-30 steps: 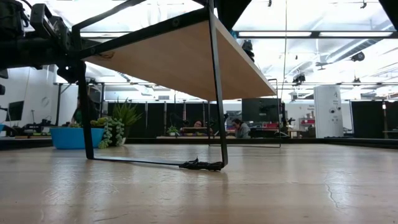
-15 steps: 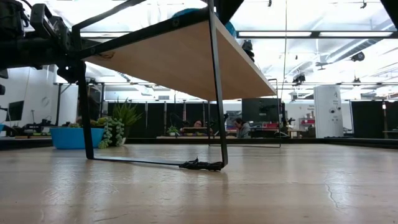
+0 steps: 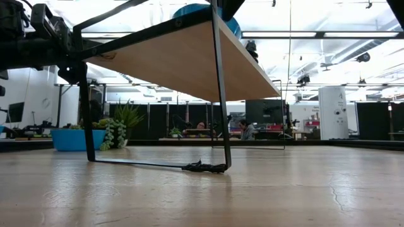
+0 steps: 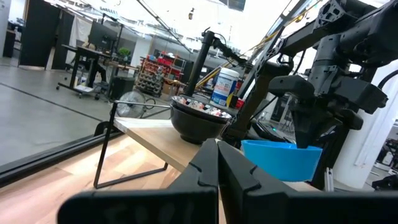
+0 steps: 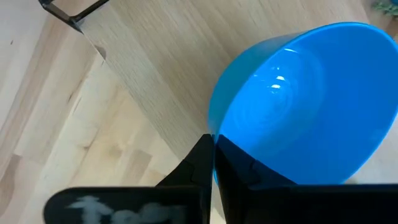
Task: Pick & Place Mini bowls
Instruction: Put the bottom right blue bowl on the shelf, then stack the top blue bowl on the blue bowl on the shelf
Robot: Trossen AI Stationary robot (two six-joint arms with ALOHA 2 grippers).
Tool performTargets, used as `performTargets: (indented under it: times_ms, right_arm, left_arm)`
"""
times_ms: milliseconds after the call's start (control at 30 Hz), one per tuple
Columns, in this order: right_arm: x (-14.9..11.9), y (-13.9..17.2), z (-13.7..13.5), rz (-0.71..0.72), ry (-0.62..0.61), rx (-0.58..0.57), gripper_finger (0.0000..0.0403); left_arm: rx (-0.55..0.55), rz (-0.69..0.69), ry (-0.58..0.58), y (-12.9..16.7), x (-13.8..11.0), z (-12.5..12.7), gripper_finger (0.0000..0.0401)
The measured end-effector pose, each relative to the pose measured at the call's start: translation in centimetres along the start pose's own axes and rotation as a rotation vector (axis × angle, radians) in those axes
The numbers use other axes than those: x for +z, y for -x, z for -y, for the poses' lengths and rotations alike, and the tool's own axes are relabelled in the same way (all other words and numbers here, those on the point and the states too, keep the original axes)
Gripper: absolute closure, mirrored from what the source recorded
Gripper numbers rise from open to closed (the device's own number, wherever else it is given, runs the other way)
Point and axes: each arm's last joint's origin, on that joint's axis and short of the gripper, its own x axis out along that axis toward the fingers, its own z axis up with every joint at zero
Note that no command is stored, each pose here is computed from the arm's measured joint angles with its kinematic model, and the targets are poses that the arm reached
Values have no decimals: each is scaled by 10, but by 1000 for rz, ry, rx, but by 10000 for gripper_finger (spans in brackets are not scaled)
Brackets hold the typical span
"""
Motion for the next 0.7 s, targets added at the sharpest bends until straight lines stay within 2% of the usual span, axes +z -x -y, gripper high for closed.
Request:
performTargets:
  times_ms: [400,700]
  right_arm:
    - [0,5,1,10,-17,-3,285]
    - [-10,39,6,97,-152,-77,264]
  left_arm:
    - [0,0,0,0,0,0,401]
    - [0,0,0,0,0,0,401]
